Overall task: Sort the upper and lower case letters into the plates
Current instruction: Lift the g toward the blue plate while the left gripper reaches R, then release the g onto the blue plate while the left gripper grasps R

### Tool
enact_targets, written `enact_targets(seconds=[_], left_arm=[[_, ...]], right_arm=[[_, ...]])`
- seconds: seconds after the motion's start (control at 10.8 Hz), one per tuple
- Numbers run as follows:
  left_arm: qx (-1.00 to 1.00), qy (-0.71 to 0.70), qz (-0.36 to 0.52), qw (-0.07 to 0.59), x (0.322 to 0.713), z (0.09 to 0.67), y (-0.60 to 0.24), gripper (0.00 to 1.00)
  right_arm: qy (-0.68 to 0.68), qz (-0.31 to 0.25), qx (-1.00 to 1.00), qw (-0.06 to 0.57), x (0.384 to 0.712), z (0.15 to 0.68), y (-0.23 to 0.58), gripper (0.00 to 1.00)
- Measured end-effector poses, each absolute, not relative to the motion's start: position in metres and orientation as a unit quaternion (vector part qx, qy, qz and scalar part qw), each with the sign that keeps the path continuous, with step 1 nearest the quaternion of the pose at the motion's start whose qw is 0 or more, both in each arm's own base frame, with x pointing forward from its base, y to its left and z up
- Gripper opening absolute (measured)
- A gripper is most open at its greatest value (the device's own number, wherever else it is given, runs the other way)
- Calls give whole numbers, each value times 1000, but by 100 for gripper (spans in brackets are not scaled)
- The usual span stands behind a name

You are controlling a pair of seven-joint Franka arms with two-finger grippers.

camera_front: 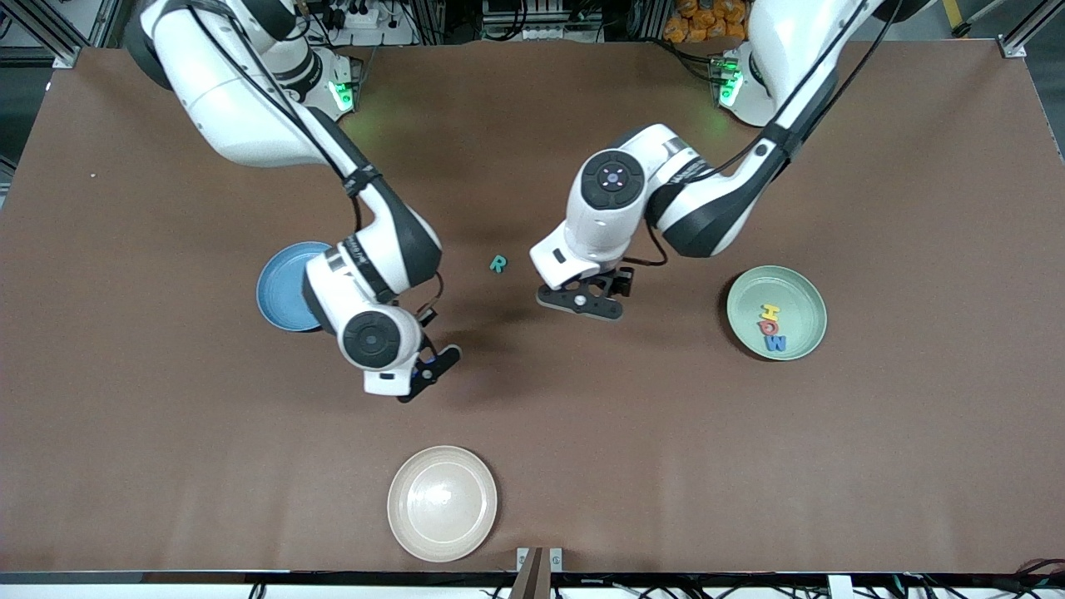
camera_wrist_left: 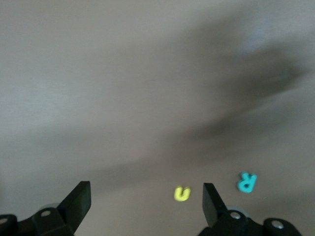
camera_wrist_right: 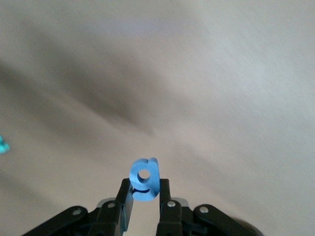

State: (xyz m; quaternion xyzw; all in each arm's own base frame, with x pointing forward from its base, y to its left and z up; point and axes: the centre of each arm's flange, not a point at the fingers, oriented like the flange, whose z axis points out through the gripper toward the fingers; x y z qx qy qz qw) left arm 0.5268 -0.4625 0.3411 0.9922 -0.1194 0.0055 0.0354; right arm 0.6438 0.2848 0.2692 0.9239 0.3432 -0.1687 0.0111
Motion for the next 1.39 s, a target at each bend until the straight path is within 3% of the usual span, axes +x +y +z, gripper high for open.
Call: enact_targets(seconds=[0.46,0.83,1.11,1.39], left_arm=[[985,-156,52,52,498,297,-521,100],[976,-204,63,34,445,253,-574,100],[972,-224,68,30,426,215,-592,100],[971,-227,65,30,422,206,-595,98]], right_arm=[[324,-192,926,31,610,301,161,26],[325,-179,928,36,564,262,110,26],[338,-179,923,38,550,246,105,27],[351,-180,918,36,549,246,105,56]])
